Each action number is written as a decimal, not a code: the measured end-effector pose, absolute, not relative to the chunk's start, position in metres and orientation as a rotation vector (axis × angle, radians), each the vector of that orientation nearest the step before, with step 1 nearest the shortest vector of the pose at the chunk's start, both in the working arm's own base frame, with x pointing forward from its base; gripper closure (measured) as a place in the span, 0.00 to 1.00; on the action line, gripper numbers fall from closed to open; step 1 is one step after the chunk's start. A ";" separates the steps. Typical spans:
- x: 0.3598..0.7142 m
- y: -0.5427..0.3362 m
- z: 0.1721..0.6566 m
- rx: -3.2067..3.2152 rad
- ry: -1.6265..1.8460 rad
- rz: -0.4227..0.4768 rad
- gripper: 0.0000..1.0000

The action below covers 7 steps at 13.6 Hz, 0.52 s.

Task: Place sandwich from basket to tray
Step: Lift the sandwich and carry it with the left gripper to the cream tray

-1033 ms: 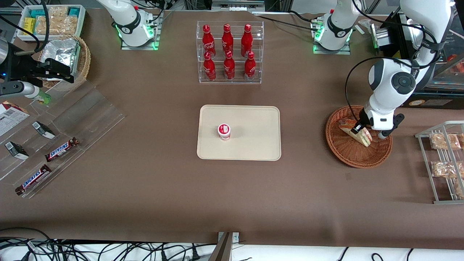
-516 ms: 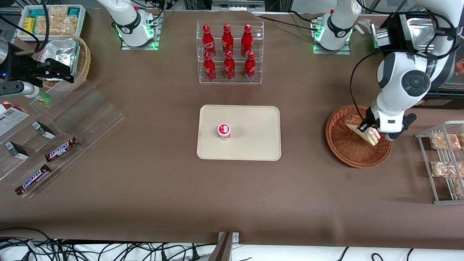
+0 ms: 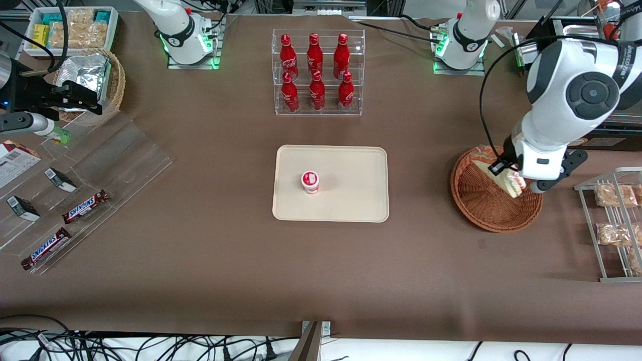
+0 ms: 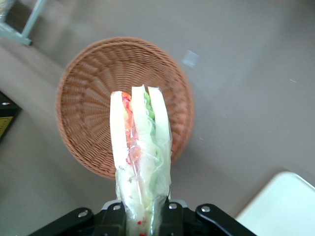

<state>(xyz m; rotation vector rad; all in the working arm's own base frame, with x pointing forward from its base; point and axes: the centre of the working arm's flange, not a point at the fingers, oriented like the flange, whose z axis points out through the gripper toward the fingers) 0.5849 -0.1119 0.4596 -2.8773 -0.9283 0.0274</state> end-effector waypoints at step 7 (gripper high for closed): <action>0.574 -0.236 0.452 -3.126 -0.418 0.057 0.81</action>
